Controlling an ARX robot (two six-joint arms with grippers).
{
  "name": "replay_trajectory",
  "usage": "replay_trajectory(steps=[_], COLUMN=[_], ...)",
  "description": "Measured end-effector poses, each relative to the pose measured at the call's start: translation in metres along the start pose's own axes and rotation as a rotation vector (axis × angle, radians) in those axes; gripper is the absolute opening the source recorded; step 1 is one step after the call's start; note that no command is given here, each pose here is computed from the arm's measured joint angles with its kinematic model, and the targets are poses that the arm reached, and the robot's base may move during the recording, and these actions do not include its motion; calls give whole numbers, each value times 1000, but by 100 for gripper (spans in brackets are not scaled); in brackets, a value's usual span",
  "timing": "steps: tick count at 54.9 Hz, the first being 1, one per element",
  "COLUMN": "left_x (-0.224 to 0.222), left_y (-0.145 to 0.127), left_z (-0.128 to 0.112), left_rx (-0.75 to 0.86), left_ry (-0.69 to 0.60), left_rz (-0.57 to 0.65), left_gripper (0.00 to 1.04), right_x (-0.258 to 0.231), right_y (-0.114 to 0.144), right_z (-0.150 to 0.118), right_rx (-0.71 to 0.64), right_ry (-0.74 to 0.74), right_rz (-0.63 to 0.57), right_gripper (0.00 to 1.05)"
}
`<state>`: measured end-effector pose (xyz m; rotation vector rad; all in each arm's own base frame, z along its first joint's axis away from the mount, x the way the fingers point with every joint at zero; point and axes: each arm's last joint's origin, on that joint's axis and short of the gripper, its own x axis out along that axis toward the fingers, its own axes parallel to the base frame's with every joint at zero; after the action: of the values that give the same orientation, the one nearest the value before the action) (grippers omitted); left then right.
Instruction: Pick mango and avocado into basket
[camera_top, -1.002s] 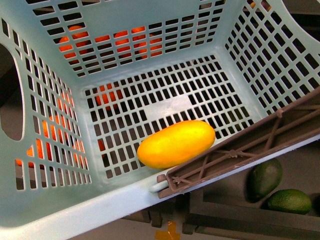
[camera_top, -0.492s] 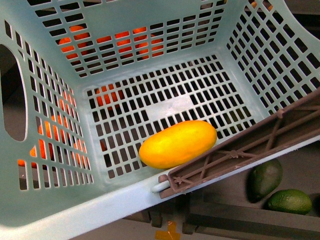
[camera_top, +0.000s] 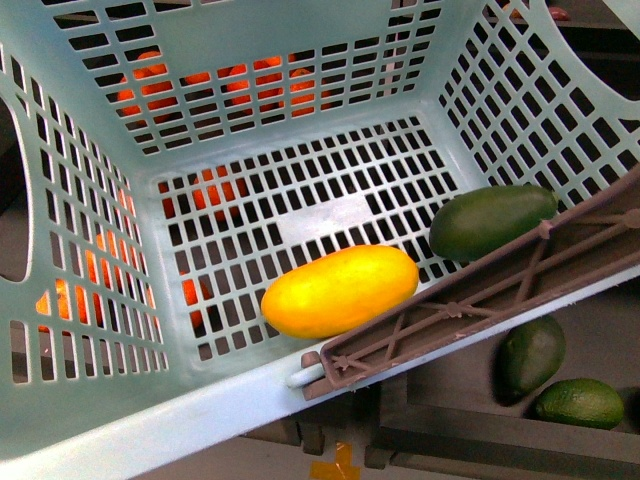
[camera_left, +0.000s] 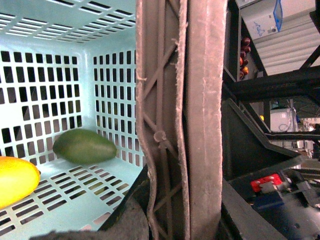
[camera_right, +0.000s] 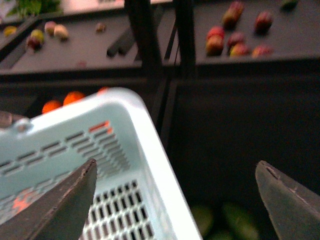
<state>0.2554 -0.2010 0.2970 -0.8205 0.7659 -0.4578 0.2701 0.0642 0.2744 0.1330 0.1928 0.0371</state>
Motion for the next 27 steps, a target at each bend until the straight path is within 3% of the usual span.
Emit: replay_trajectory(steps=[6,13,27], left_x=[0,0,0], left_y=[0,0,0], left_z=[-1,-1,0], left_rx=[-1,-1,-1], left_ry=[6,4,3], left_rz=[-3,-2,-1], left_gripper=[19,19,19], right_x=[-20,-43,-68], right_y=[-17,-36,-51], right_z=[-19,-48,-75], right_rx=[-80,-113,-131], right_ry=[-192,-189,-181], right_rz=[-21,-29,-29], right_gripper=[66,39,2])
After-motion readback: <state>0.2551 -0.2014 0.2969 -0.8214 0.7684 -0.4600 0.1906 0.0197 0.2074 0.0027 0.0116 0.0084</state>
